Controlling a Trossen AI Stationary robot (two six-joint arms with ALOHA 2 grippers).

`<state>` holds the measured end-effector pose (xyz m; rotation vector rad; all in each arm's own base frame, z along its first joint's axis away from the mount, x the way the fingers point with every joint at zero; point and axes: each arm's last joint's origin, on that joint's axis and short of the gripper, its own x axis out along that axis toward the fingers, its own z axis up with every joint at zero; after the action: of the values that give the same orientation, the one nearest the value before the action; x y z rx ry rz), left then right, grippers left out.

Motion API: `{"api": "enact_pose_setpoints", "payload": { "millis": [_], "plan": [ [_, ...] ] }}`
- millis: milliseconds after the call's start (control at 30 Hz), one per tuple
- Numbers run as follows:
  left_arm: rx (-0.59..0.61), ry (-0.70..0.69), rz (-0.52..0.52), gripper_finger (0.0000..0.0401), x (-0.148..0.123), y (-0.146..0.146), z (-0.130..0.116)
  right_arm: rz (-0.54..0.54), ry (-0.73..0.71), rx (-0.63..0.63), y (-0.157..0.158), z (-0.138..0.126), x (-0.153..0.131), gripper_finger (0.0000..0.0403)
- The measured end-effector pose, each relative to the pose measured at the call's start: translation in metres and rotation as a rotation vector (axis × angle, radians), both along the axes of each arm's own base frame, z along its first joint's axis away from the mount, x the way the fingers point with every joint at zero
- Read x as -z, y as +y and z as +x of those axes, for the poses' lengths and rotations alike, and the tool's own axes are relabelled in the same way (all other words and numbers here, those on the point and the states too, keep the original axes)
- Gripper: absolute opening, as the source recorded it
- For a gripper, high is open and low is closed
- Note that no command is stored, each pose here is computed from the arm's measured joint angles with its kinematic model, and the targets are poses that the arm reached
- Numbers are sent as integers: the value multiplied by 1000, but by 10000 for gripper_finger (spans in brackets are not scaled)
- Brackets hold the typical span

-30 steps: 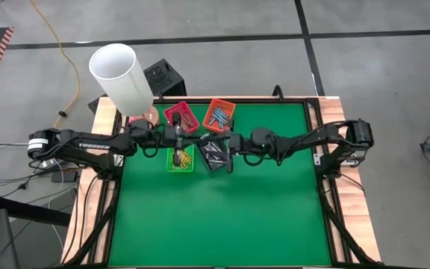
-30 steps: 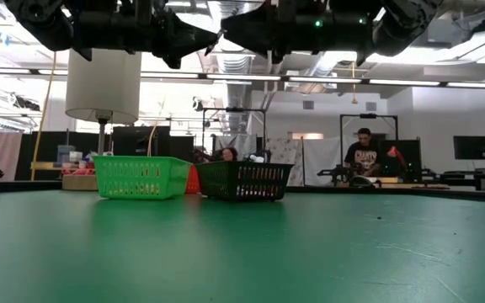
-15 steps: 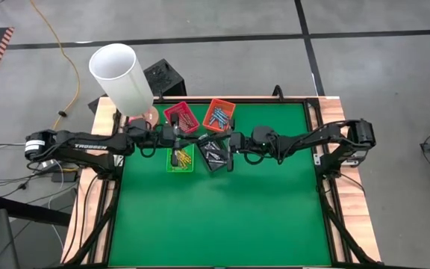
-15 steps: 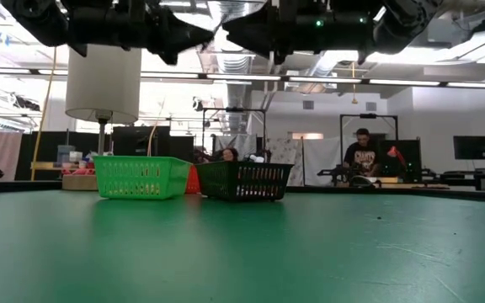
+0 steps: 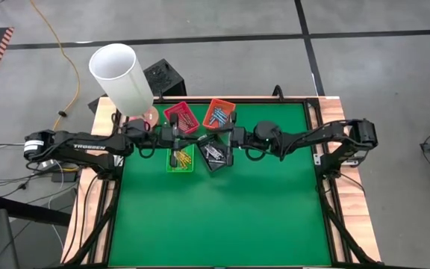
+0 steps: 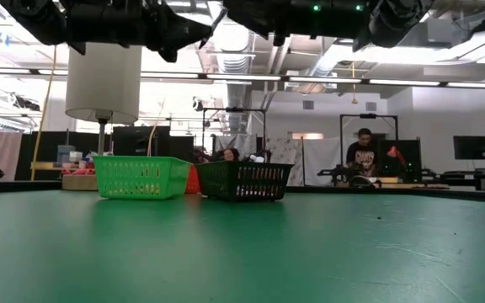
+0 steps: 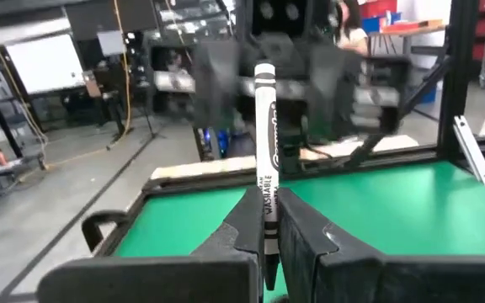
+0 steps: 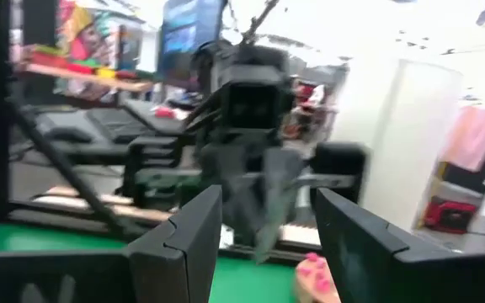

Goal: Sort crayons
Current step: Put the black crayon into the black bin

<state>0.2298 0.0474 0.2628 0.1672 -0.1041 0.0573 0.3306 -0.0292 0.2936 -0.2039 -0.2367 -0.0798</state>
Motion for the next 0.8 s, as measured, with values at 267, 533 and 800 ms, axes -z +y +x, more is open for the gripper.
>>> {"api": "enact_pose_setpoints", "payload": {
  "millis": [267, 533, 800],
  "plan": [
    [4, -21, 5, 5, -1, -1, 1, 0, 0, -27, 2, 0, 0, 207],
    [3, -60, 25, 5, -5, -2, 1, -5, -13, -42, 3, 0, -1, 207],
    [4, -60, 15, 5, -5, -2, 1, -12, -26, -39, 2, 0, -1, 207]
  ]
}}
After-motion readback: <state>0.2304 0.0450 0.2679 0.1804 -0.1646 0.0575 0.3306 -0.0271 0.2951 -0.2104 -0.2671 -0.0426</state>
